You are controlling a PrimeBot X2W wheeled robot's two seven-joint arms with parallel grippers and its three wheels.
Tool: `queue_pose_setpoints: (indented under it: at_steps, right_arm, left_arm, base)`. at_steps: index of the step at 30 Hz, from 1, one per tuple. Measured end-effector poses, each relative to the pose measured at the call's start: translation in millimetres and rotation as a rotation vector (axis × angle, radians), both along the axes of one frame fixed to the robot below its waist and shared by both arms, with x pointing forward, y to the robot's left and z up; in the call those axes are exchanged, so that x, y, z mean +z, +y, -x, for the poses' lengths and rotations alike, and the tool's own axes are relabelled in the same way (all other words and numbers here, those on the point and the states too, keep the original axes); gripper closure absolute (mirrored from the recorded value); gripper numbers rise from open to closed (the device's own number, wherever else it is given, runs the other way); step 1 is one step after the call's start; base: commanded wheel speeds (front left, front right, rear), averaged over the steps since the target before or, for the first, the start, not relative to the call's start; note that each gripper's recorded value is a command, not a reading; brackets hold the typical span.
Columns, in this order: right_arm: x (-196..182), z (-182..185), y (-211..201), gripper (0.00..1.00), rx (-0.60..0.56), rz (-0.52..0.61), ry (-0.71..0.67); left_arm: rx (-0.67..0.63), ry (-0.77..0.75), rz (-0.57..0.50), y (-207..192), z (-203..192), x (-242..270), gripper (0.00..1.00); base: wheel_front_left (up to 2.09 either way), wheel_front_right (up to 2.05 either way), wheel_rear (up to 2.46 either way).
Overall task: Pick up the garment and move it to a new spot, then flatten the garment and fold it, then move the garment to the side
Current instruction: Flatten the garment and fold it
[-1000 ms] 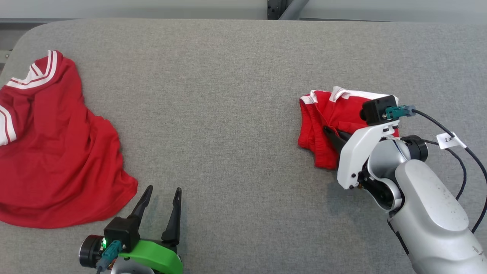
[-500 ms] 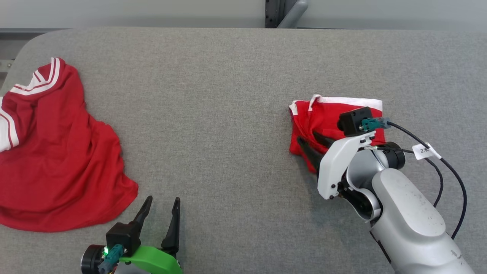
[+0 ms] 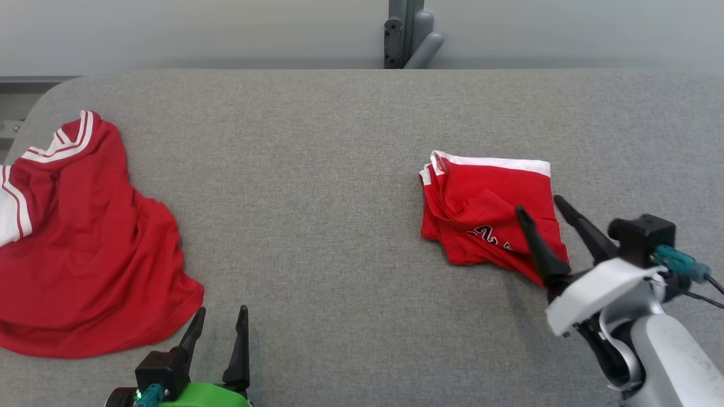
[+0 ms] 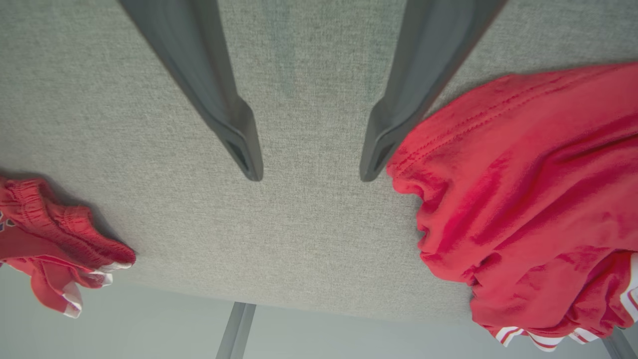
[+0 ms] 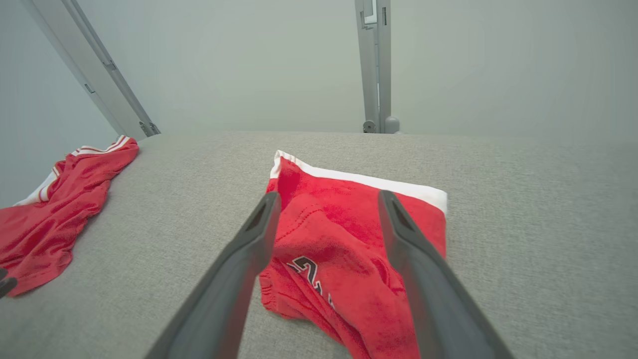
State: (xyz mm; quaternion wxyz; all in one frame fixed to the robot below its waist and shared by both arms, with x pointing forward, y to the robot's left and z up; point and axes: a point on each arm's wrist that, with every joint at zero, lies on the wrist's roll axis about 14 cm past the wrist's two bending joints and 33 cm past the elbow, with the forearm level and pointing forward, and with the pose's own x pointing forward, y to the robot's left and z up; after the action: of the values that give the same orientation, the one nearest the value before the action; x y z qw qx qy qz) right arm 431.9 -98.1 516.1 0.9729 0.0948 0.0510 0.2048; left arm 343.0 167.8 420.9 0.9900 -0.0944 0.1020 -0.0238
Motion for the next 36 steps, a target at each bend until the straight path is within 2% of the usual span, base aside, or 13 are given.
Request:
queue_pose_setpoints:
  at_steps: [4, 6, 16, 18, 19, 20, 25, 29, 33, 36]
  right_arm:
    - [-3, 9, -51, 0.0, -0.131, 0.097, -0.09]
    - [-8, 18, -68, 0.0, -0.198, 0.089, -0.105]
    - [-45, 70, -121, 0.0, -0.398, 0.155, -0.051]
    - [-46, 75, -122, 0.52, -0.411, 0.153, -0.05]
    - [-47, 77, -123, 0.88, -0.422, 0.149, -0.046]
    - [-49, 78, -125, 1.0, -0.431, 0.148, -0.041]
    - [-55, 74, -121, 1.0, -0.423, 0.141, -0.021]
    - [-34, 45, -108, 1.0, -0.364, 0.154, -0.092]
    - [-8, 4, -87, 1.0, -0.259, 0.2, -0.183]
    - [-12, -25, -61, 1.0, -0.125, 0.279, -0.197]
  left_arm:
    - [0.007, -0.023, 0.008, -1, 0, 7, 0.0]
    - [0.009, -0.041, 0.008, -1, 0, 12, 0.0]
    - [0.009, -0.104, -0.012, -2, 15, 30, 0.0]
    - [0.01, -0.119, -0.013, -2, 16, 34, 0.0]
    - [0.012, -0.126, -0.015, -1, 16, 36, 0.0]
    - [0.011, -0.13, -0.016, -1, 15, 38, 0.0]
    - [0.011, -0.129, -0.019, 0, 14, 37, 0.0]
    - [0.001, -0.12, -0.021, -2, 11, 35, 0.0]
    - [-0.016, -0.129, -0.026, -5, -4, 37, 0.0]
    - [-0.025, -0.094, -0.034, -5, -11, 25, 0.0]
  base:
    - [0.0, 0.0, 0.0]
    - [0.0, 0.0, 0.0]
    - [0.0, 0.0, 0.0]
    - [0.0, 0.0, 0.0]
    - [0.0, 0.0, 0.0]
    - [0.0, 0.0, 0.0]
    - [0.0, 0.0, 0.0]
    - [0.0, 0.0, 0.0]
    - [0.0, 0.0, 0.0]
    - [0.0, 0.0, 0.0]
